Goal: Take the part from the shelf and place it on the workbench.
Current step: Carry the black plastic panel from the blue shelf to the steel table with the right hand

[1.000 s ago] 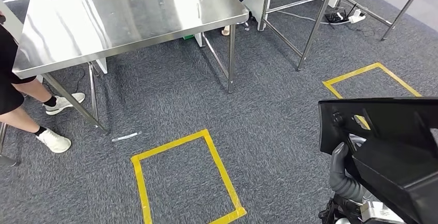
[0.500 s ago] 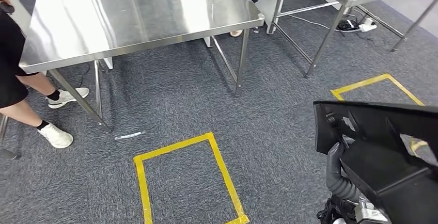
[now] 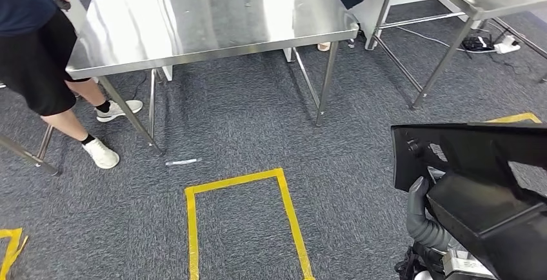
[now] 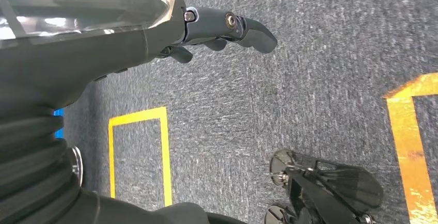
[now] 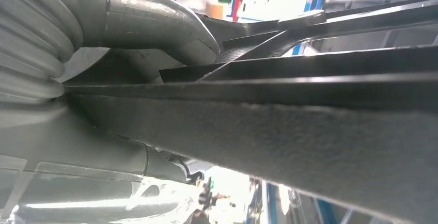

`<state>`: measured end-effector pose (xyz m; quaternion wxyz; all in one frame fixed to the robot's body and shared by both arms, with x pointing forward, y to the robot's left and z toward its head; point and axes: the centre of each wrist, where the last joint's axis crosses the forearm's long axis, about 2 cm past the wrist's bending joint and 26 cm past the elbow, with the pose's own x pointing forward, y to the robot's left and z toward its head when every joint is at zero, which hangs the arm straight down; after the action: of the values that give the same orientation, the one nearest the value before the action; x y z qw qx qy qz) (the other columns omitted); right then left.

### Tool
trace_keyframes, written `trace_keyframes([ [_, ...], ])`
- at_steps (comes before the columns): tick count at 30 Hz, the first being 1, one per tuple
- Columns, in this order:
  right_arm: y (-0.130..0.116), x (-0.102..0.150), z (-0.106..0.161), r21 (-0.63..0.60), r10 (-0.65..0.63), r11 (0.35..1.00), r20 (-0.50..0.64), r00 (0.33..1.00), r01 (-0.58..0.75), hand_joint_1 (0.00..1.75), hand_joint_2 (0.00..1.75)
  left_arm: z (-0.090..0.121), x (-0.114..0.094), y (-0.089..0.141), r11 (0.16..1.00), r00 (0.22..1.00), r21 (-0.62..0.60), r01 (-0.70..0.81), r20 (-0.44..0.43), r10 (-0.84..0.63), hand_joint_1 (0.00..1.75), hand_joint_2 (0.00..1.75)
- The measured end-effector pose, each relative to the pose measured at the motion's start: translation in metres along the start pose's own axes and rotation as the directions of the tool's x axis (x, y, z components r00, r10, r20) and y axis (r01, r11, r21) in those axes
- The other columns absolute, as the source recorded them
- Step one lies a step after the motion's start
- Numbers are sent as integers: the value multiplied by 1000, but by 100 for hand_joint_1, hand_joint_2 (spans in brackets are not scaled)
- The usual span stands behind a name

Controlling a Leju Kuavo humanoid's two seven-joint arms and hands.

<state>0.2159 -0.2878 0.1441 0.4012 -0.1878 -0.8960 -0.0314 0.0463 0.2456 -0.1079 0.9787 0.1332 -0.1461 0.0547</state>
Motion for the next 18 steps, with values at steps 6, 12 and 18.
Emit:
trace_keyframes([
  [6, 0, 0, 0, 0, 0, 1000, 0, 1000, 0, 175, 175, -1, 2, 0, 1000, 1000, -1, 5, 7, -5, 0, 175],
  [12, -1, 0, 3, 4, 4, 1000, -9, 1000, -4, 175, 175, -1, 2, 0, 1000, 1000, -11, 14, 16, -14, 0, 175],
  [18, -1, 0, 4, 5, 4, 1000, -13, 1000, -4, 175, 175, 0, 2, -1, 1000, 1000, -15, 19, 17, -18, 0, 175],
])
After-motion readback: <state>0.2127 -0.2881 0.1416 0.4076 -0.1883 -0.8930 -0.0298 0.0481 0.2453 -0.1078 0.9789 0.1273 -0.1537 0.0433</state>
